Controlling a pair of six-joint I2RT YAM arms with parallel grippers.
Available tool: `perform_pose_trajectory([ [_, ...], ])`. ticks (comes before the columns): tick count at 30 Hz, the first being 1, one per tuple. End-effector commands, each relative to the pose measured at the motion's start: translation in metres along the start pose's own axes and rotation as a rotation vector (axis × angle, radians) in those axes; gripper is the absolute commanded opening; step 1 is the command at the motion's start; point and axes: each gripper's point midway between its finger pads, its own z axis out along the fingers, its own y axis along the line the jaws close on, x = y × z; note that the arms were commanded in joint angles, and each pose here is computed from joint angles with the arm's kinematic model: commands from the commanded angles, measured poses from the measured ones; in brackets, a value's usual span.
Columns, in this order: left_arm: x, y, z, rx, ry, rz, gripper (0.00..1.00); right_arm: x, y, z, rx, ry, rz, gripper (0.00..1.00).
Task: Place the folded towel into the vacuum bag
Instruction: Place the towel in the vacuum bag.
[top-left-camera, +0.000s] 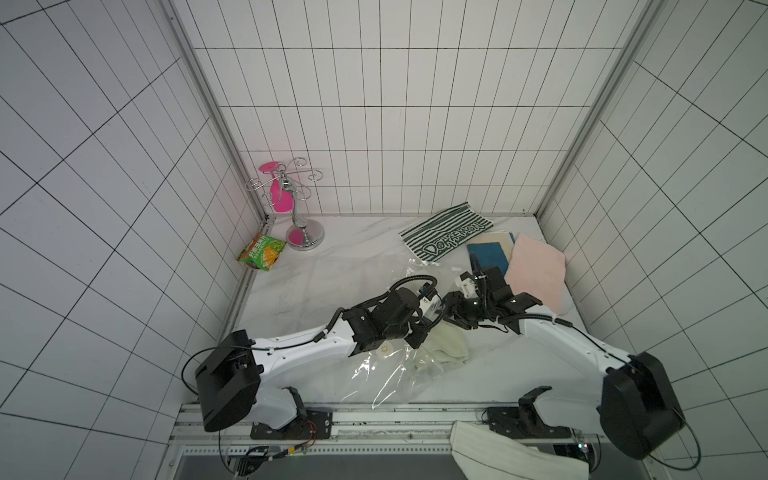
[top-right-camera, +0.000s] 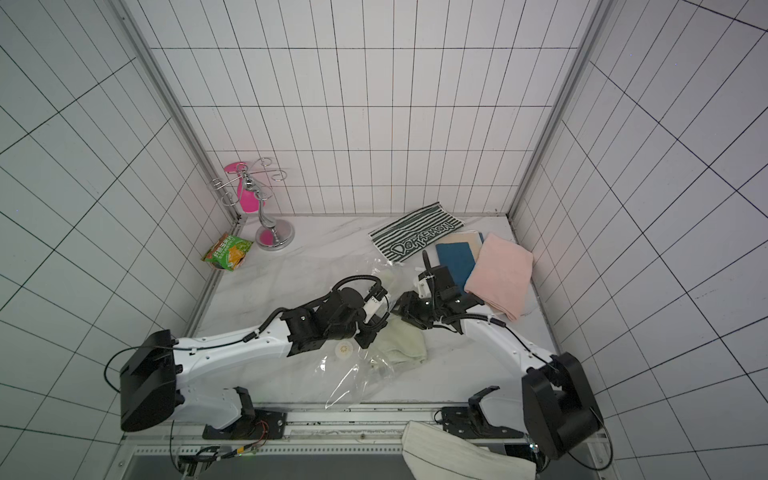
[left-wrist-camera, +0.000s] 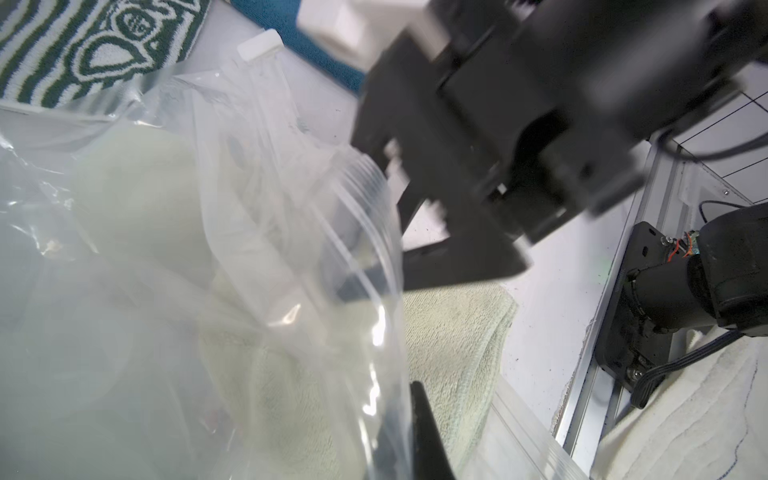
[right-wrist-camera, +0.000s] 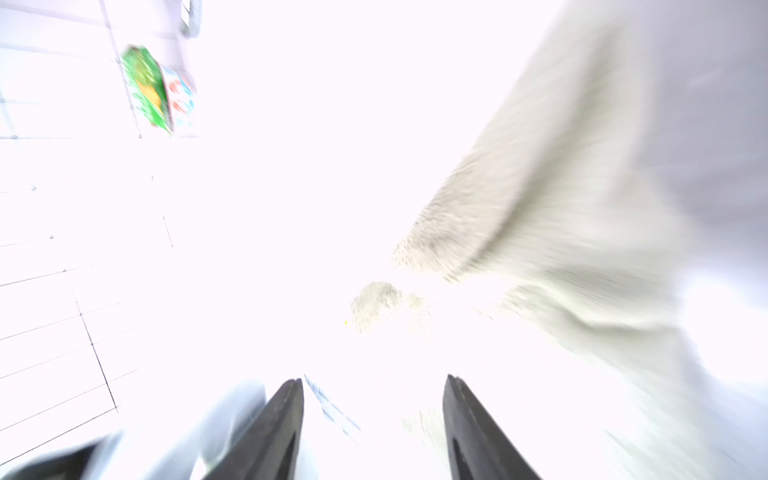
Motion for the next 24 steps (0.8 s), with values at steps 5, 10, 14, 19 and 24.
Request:
perform_pose_trajectory([
  [5, -0.025, -0.014, -0.017, 0.058, -0.063, 0.021, 0.0, 0.008, -0.103, -0.028, 0.419, 0.006, 0.057, 0.66],
  [10, -0.022, -0.015, -0.019, 0.07, -0.058, 0.025, 0.0, 0.002, -0.094, 0.004, 0.304, 0.026, 0.126, 0.66],
  [14, -0.021, -0.015, -0.013, 0.067, -0.048, 0.027, 0.0, 0.038, -0.101, 0.021, 0.298, 0.073, 0.198, 0.65],
  [19, -0.022, -0.018, -0.004, 0.093, -0.049, 0.017, 0.0, 0.059, -0.078, 0.044, 0.15, 0.142, 0.206, 0.27],
  [24, -0.021, -0.028, -0.003, 0.136, -0.035, 0.032, 0.0, 0.041, 0.004, 0.03, -0.11, 0.132, 0.144, 0.02],
])
